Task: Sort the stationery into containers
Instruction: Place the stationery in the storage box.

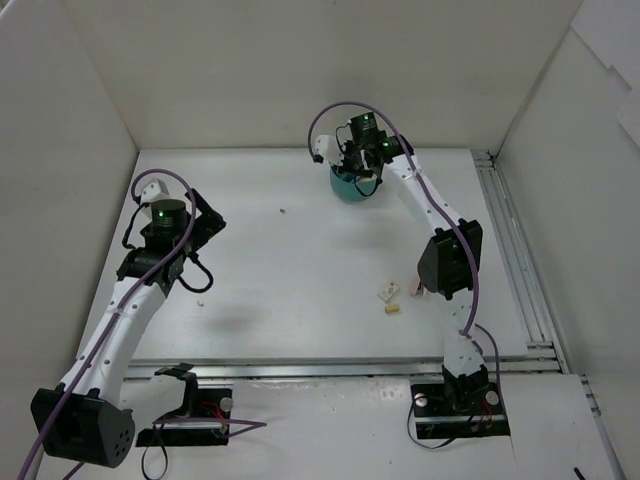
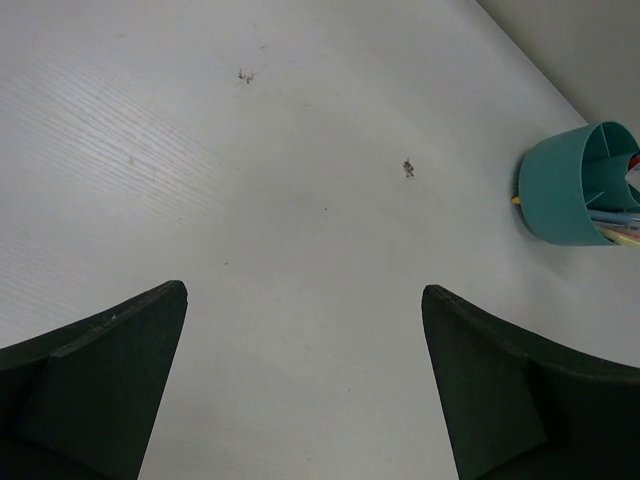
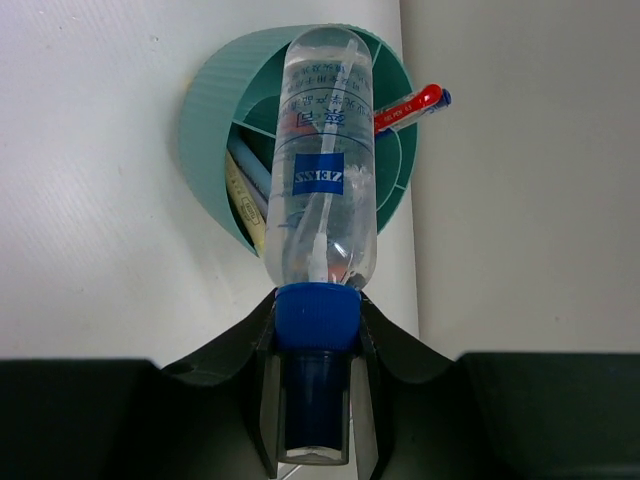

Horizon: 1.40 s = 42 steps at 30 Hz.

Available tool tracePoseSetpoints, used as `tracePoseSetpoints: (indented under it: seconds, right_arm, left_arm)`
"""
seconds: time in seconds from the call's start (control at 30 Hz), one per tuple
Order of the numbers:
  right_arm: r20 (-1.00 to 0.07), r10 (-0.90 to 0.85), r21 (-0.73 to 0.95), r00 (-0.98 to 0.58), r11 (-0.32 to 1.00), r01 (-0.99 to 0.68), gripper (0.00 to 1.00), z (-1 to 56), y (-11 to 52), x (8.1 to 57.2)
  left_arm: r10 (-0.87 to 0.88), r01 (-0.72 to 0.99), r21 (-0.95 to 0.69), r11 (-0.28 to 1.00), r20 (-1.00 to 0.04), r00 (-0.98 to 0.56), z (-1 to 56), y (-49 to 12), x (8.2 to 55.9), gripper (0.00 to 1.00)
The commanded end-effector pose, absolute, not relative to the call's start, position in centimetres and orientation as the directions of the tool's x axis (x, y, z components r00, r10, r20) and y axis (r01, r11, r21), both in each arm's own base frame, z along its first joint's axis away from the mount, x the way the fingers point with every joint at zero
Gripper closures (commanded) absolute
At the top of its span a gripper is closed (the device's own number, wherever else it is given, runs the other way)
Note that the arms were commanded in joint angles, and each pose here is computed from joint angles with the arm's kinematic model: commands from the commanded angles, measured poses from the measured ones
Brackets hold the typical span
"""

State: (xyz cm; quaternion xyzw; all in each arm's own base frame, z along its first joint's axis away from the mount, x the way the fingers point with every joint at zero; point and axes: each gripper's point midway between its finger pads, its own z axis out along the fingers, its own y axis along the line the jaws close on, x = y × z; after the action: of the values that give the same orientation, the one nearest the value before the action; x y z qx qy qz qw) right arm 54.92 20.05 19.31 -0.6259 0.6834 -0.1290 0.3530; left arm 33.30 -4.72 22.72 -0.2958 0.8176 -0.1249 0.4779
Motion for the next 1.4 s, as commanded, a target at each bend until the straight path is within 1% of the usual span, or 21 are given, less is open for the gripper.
tracePoseSetpoints:
  seconds: [0.0, 0.17, 0.23, 0.4, 0.67, 1.0, 1.33, 1.37]
  right_arm:
    - [-0.302, -0.951, -0.719, 0.066, 0.182, -0.671, 1.0, 24.5, 20.0, 56.0]
    - [-0.191, -0.981, -0.74, 0.017, 0.133, -0.659, 1.0, 23.1, 18.6, 56.7]
    - [-0.177, -0.984, -0.739, 0.016, 0.122, -0.663, 1.0, 22.6, 18.6, 56.8]
    - [-0.179, -0.984, -0.742, 0.022, 0.121, -0.659, 1.0, 22.6, 18.8, 57.1]
    - [-0.144, -0.989, -0.749, 0.011, 0.102, -0.655, 1.0, 22.3, 18.4, 57.4]
    - [-0.134, -0.991, -0.738, 0.003, 0.098, -0.667, 1.0, 21.4, 18.2, 57.4]
    - [-0.129, -0.991, -0.737, -0.016, 0.107, -0.668, 1.0, 21.4, 17.3, 57.3]
    - [-0.13, -0.991, -0.739, -0.016, 0.108, -0.666, 1.0, 21.6, 17.3, 57.3]
  left_arm:
    - [-0.587, -0.324, -0.494, 0.807, -0.729, -0.353, 23.9, -4.7, 34.2, 0.0]
    - [-0.587, -0.327, -0.49, 0.808, -0.717, -0.375, 23.2, -4.4, 34.7, 0.0]
    - [-0.587, -0.328, -0.489, 0.808, -0.716, -0.379, 23.1, -4.2, 34.8, 0.0]
    - [-0.589, -0.323, -0.495, 0.807, -0.715, -0.377, 23.2, -4.3, 34.9, 0.0]
    - [-0.59, -0.322, -0.496, 0.807, -0.71, -0.385, 23.0, -4.3, 35.3, 0.0]
    - [-0.585, -0.284, -0.512, 0.811, -0.707, -0.397, 23.8, -5.2, 36.8, 0.0]
    - [-0.583, -0.29, -0.506, 0.812, -0.703, -0.407, 23.4, -5.2, 36.9, 0.0]
    - [-0.581, -0.269, -0.517, 0.813, -0.694, -0.424, 23.4, -5.7, 36.8, 0.0]
